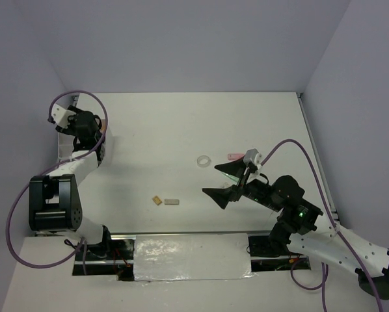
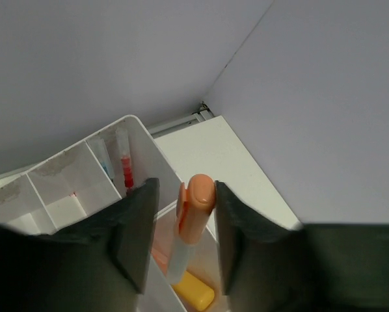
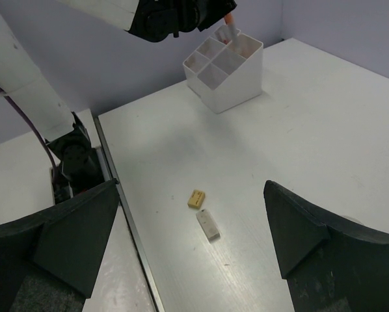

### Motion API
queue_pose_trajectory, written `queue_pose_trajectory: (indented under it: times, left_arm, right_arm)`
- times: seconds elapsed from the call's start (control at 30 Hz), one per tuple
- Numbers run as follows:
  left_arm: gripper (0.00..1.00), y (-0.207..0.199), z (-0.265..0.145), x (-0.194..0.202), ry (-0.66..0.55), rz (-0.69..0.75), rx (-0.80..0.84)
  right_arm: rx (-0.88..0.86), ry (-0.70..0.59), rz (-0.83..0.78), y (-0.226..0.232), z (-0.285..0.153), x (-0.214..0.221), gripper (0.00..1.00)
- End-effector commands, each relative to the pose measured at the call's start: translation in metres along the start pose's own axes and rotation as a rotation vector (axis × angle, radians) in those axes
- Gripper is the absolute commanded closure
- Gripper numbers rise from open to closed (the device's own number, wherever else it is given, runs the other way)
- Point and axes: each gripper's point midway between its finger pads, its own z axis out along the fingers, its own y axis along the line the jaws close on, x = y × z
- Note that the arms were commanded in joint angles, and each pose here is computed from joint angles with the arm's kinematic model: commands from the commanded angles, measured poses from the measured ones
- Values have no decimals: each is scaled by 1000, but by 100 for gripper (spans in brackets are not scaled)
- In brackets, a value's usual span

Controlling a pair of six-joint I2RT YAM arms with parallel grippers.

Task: Sort the stationery into containers
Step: Place the stationery in the storage box, then pick up the stationery from the center of the board.

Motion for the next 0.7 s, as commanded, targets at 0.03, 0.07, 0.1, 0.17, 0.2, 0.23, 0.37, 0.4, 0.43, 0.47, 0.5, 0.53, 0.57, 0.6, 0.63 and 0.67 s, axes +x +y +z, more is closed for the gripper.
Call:
queue_pose_trajectory:
  times: [0.03,0.07,0.1,0.17,0.2,0.23,0.37,0.4,0.43,0.47,0.5,0.53,0.57,0.6,0.63,0.67]
  left_arm:
    - [32,-8,0,-14,-39,-113,26]
    - [30,-8,-1,-14,-33,-118,23]
    - [30,-7,-1,-15,-36,-122,17]
    - [29,-5,-3,-19,-43,-125,13]
    - [29,-5,-5,-23,-50,-131,12]
    - [29,-3,-5,-26,-56,-133,7]
    - [29,-14,-12,-40,-59,-152,49]
    - [27,-21,-16,-47,-56,-153,76]
    - [22,-34,-18,-51,-26,-129,107]
    - [18,-41,-21,-53,5,-113,120]
    - [12,-61,-28,-68,21,-123,164]
    - [1,-67,-37,-54,113,-80,198]
    - [1,-82,-54,-53,148,-67,243]
    - [1,-93,-68,-51,172,-46,271]
    - [1,-101,-81,-53,205,16,290]
    - [1,-114,-106,-43,266,49,332]
  right_arm:
    - [-11,-28,-21,1,2,-5,0]
    - [-12,-29,-21,1,2,-5,0]
    - [-11,-29,-21,1,2,-5,0]
    - [-9,-27,-21,0,2,-4,0]
    - [-7,-31,-22,0,1,-5,0]
    - [-7,-33,-22,0,1,-6,0]
    - [3,-32,-18,-2,2,-5,0]
    - [24,-31,-16,-6,3,-4,0]
    - [46,-31,-6,-10,4,-3,0]
    - [72,-31,-1,-14,4,-3,0]
    - [128,-33,8,-24,5,-3,0]
    - [158,-35,22,-29,5,-4,0]
    - [196,-43,33,-35,4,-5,0]
    - [238,-45,43,-42,3,-5,0]
    - [323,-63,58,-56,-1,-7,0]
    - [368,-70,65,-64,-5,-9,0]
